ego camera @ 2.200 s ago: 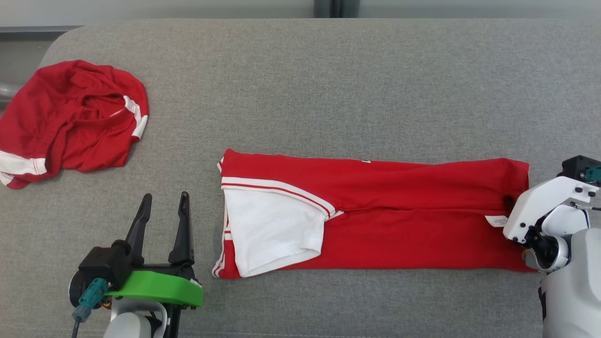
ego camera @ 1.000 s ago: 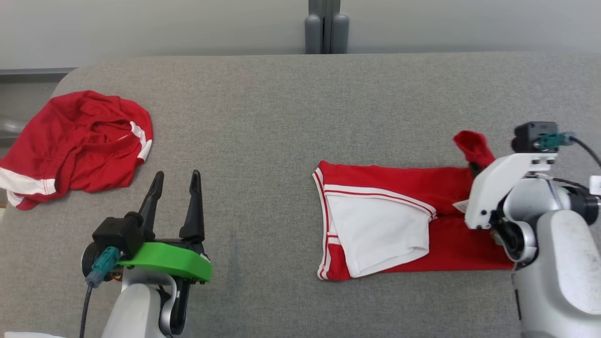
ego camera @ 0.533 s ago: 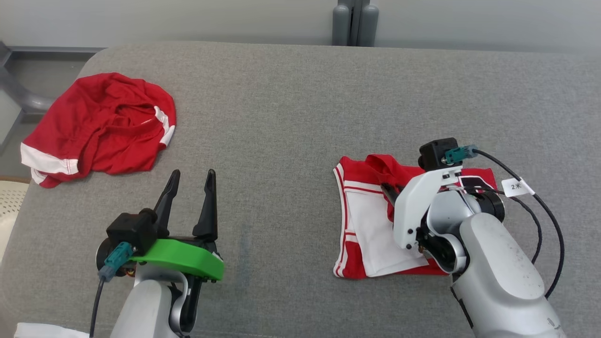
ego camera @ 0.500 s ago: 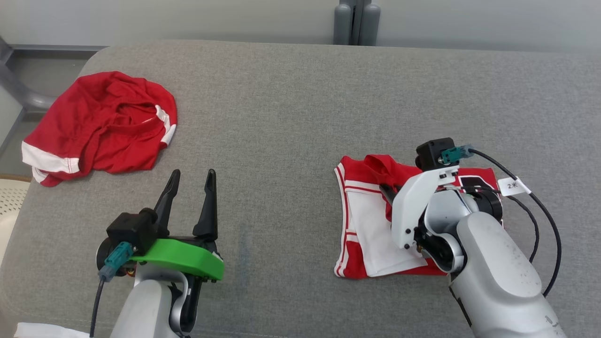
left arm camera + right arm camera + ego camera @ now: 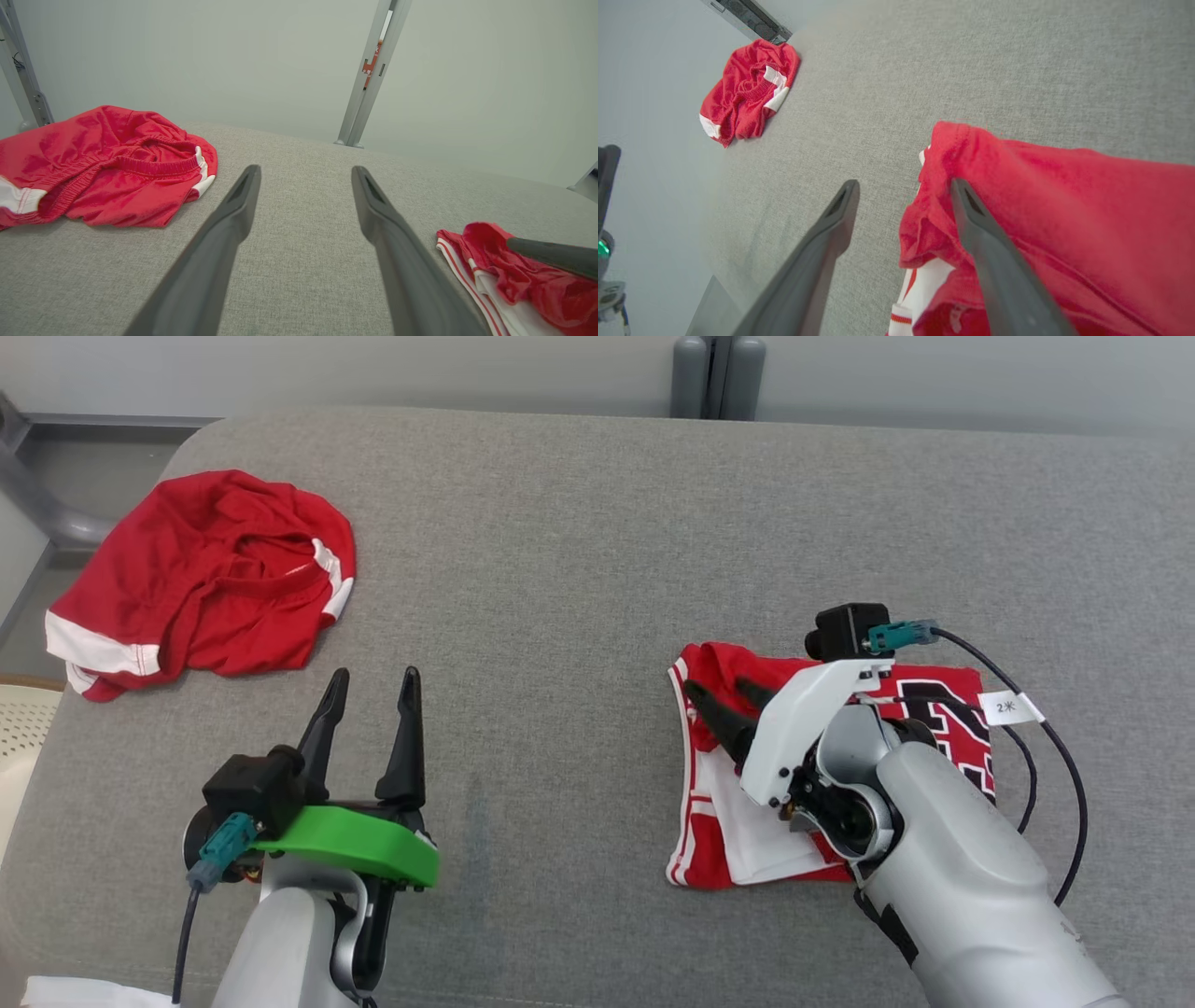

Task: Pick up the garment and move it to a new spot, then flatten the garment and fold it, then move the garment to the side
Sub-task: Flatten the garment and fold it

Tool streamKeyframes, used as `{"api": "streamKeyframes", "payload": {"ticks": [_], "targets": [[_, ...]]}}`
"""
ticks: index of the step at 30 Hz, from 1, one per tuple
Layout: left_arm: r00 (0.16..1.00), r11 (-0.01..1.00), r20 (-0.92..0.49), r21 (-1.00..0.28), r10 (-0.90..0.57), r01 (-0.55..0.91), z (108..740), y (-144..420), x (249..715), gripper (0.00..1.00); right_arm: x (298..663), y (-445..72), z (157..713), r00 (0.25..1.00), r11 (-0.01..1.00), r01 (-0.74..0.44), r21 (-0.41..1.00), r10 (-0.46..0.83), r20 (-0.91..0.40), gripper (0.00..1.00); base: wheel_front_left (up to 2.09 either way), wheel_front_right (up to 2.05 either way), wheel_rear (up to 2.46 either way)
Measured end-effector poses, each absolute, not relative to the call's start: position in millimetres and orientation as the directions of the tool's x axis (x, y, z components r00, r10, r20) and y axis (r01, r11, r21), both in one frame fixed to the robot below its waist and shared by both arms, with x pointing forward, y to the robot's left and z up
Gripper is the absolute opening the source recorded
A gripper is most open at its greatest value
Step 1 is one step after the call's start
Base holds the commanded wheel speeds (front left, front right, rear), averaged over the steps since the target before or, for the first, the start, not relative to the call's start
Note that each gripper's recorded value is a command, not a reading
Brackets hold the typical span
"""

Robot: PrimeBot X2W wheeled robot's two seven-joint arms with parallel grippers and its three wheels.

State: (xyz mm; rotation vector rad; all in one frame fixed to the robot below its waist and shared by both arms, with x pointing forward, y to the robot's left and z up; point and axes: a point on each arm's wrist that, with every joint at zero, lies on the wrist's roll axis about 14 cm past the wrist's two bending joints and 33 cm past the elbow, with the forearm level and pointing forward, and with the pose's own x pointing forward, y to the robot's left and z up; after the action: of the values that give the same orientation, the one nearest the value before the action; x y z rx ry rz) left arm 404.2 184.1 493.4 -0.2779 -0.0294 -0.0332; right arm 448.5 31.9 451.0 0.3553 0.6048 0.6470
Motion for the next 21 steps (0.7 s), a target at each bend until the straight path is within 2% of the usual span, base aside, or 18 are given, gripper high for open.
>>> {"api": "streamKeyframes", "payload": {"ticks": [4, 6, 11, 15, 16, 17, 18, 21], "targets": [[0.998, 0.961, 0.046, -0.271, -0.036, 0.047, 497, 181, 407, 1.00, 458, 30, 481, 0.702, 0.699, -0.429, 0.572, 0.656, -0.276, 1.00, 0.00, 0.00, 0.00], [0.998, 0.962, 0.052, -0.269, -0.039, 0.052, 499, 180, 408, 1.00, 466, 21, 493, 0.744, 0.704, -0.421, 0.572, 0.629, -0.226, 1.00, 0.00, 0.00, 0.00], [0.996, 0.959, 0.064, -0.270, -0.069, 0.084, 503, 169, 412, 1.00, 484, -37, 506, 0.868, 0.827, -0.360, 0.432, 0.467, -0.171, 1.00, 0.00, 0.00, 0.00], [0.992, 0.955, 0.069, -0.272, -0.103, 0.118, 504, 157, 414, 1.00, 477, -93, 486, 0.912, 0.921, -0.272, 0.279, 0.339, -0.230, 1.00, 0.00, 0.00, 0.00], [0.991, 0.954, 0.070, -0.272, -0.111, 0.126, 504, 154, 414, 1.00, 473, -100, 480, 0.914, 0.931, -0.257, 0.258, 0.321, -0.247, 0.70, 0.00, 0.00, 0.00], [0.990, 0.952, 0.070, -0.272, -0.122, 0.137, 504, 150, 415, 1.00, 468, -107, 472, 0.913, 0.941, -0.243, 0.234, 0.304, -0.273, 0.32, 0.00, 0.00, 0.00], [0.989, 0.951, 0.070, -0.273, -0.132, 0.146, 504, 146, 415, 1.00, 462, -112, 464, 0.910, 0.948, -0.228, 0.221, 0.289, -0.299, 0.00, 0.00, 0.00, 0.00], [0.987, 0.948, 0.067, -0.274, -0.149, 0.162, 503, 140, 417, 1.00, 443, -114, 440, 0.880, 0.957, -0.233, 0.173, 0.283, -0.382, 0.00, 0.00, 0.00, 0.00]]}}
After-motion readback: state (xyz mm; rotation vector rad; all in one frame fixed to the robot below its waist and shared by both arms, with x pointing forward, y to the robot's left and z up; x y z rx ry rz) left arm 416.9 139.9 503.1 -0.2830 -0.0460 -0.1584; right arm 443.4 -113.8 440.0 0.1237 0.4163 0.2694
